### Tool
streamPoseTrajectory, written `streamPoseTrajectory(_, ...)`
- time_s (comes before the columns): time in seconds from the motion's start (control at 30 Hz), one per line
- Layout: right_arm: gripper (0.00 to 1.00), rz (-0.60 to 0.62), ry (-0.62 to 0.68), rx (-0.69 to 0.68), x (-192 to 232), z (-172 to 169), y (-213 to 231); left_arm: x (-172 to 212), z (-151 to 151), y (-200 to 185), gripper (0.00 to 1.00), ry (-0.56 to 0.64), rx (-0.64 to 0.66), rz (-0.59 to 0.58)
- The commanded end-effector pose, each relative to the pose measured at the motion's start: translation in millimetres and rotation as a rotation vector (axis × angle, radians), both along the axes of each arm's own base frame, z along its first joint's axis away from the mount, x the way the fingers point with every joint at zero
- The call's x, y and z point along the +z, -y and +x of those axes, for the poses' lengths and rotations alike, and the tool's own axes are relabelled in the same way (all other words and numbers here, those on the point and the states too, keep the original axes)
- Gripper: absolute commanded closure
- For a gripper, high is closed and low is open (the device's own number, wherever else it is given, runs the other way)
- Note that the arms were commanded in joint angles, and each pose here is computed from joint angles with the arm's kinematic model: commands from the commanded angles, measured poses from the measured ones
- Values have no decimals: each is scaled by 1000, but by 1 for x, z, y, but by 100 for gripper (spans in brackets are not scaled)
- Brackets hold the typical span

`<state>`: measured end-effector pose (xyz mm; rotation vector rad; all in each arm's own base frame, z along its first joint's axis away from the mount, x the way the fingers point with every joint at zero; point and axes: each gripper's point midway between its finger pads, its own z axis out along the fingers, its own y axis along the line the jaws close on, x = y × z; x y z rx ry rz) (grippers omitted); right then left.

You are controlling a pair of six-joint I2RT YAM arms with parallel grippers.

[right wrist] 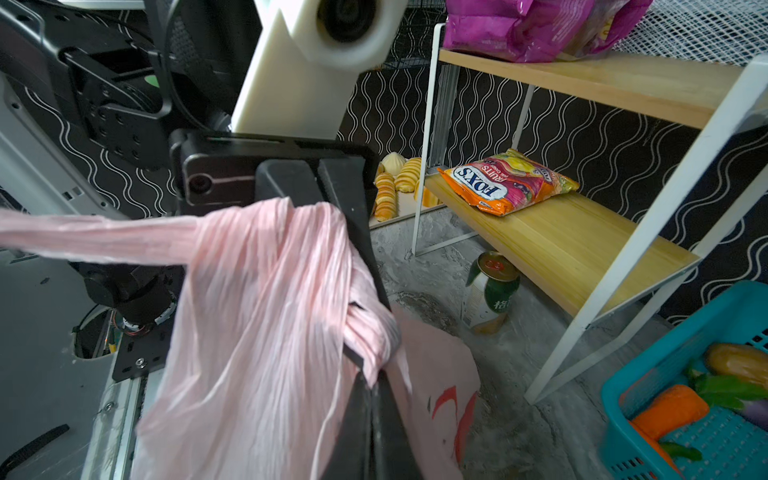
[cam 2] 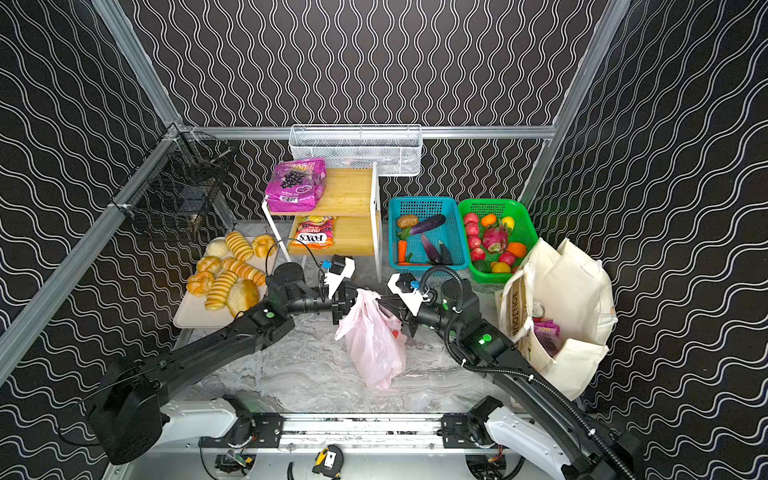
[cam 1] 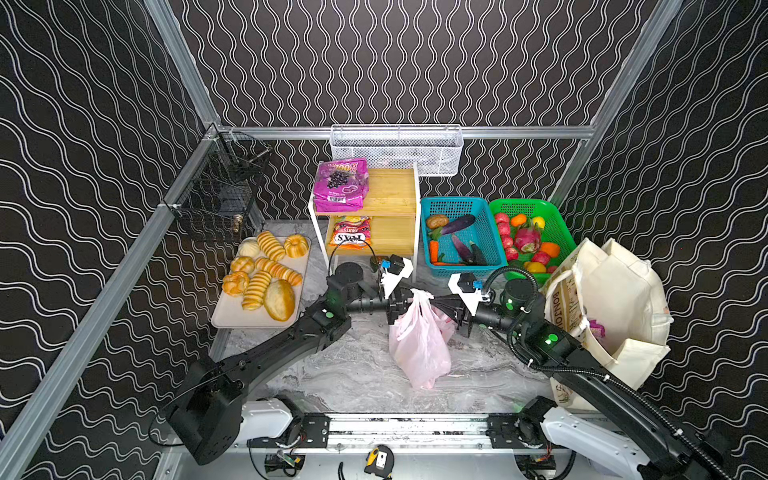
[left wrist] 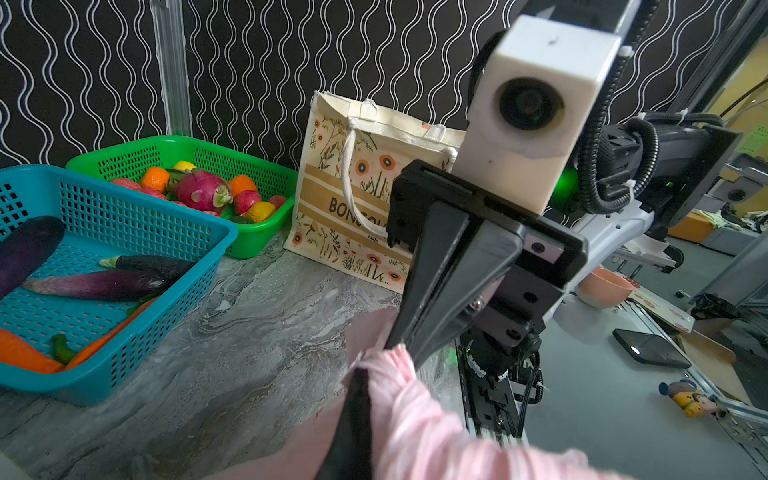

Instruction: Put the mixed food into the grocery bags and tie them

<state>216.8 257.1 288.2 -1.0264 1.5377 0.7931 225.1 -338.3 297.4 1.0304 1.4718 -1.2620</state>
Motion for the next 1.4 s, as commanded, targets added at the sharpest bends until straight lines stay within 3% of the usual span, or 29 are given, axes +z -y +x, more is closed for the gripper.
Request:
streamPoseTrajectory(0.0, 100, -2, 21, -34, 6, 4, 3, 5, -4, 1, 94, 29, -18, 7)
streamPoseTrajectory(0.1, 100, 3, 18, -78, 8, 9, 8, 3, -5, 0, 96, 30, -26, 30)
streamPoseTrajectory(0.23, 100, -3, 21, -79, 8, 7, 10, 1, -3, -2, 87, 34, -1, 46)
streamPoseTrajectory(0.47, 99, -23, -2, -74, 5, 5, 11, 0, -6, -4, 93, 44, -4, 63)
streamPoseTrajectory(0.57, 94, -20, -1, -36, 6, 0, 7, 1, -8, -3, 100, 37, -24, 57)
streamPoseTrajectory(0.8, 69, -20, -2, 13, 5, -6, 2, 5, -10, 0, 100, 15, -54, 31)
streamPoseTrajectory(0.9, 66, -23, 26, 10, 4, -6, 4, 5, -10, 1, 100, 7, -59, 27)
streamPoseTrajectory(1.0, 68, -21, 74, -5, 4, -6, 7, 5, -9, 1, 100, 0, -52, 27)
streamPoseTrajectory(1.13, 81, -43, 91, -39, -1, -4, 13, 5, -8, 0, 100, 0, -40, 20)
streamPoseTrajectory(1.3, 90, -21, 35, 36, 2, -15, 5, 3, -7, 1, 100, -7, -40, 24)
streamPoseTrajectory(1.37, 87, 15, 14, 79, 4, -20, 0, 3, -8, 1, 100, -11, -48, 22)
